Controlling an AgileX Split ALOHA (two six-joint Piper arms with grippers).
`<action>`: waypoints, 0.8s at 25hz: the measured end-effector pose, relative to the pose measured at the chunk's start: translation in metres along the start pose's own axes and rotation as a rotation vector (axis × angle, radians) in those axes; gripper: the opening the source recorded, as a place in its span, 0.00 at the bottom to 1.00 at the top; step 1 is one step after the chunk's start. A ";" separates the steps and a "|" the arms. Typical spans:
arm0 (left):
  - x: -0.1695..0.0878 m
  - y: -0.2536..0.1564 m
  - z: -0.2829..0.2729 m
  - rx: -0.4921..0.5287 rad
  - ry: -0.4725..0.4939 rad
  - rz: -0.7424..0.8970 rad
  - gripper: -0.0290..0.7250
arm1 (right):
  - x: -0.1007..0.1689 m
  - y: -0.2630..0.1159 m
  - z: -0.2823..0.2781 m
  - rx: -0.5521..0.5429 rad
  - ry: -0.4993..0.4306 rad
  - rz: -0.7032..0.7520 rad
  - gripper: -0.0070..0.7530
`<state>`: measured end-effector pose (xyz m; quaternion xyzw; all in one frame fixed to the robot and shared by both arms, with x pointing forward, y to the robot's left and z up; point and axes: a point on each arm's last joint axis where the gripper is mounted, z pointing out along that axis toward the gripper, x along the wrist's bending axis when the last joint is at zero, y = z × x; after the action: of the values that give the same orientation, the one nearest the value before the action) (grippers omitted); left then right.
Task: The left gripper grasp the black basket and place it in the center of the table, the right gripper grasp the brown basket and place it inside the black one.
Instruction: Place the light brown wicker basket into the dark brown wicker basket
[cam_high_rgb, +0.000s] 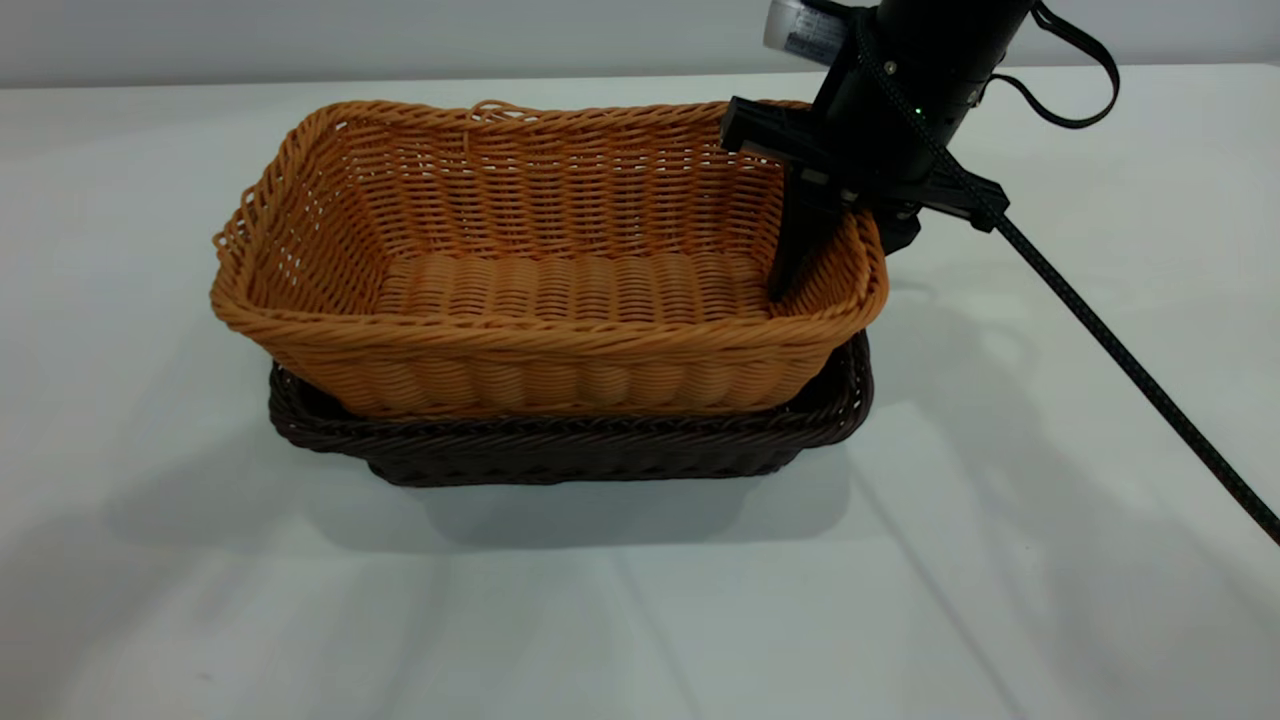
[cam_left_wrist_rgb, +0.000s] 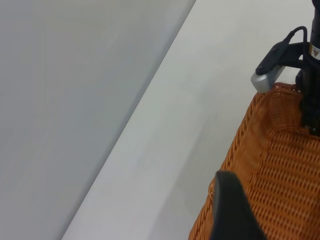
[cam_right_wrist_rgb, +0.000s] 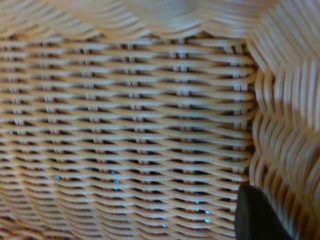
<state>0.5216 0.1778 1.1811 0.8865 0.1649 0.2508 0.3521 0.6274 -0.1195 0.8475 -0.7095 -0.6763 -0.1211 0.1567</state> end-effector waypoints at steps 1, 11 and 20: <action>0.000 0.000 0.000 0.000 0.000 0.000 0.53 | 0.000 0.000 0.000 -0.003 -0.001 0.003 0.27; 0.000 0.000 0.000 0.000 0.000 0.000 0.53 | 0.007 0.000 -0.012 0.090 -0.016 -0.083 0.56; -0.001 -0.001 0.000 0.009 -0.015 -0.001 0.53 | 0.016 0.001 -0.033 0.204 -0.047 -0.174 0.61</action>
<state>0.5203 0.1778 1.1800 0.8900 0.1639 0.2430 0.3493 0.6306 -0.1175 0.8844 -0.6313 -0.7475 -0.0480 0.2012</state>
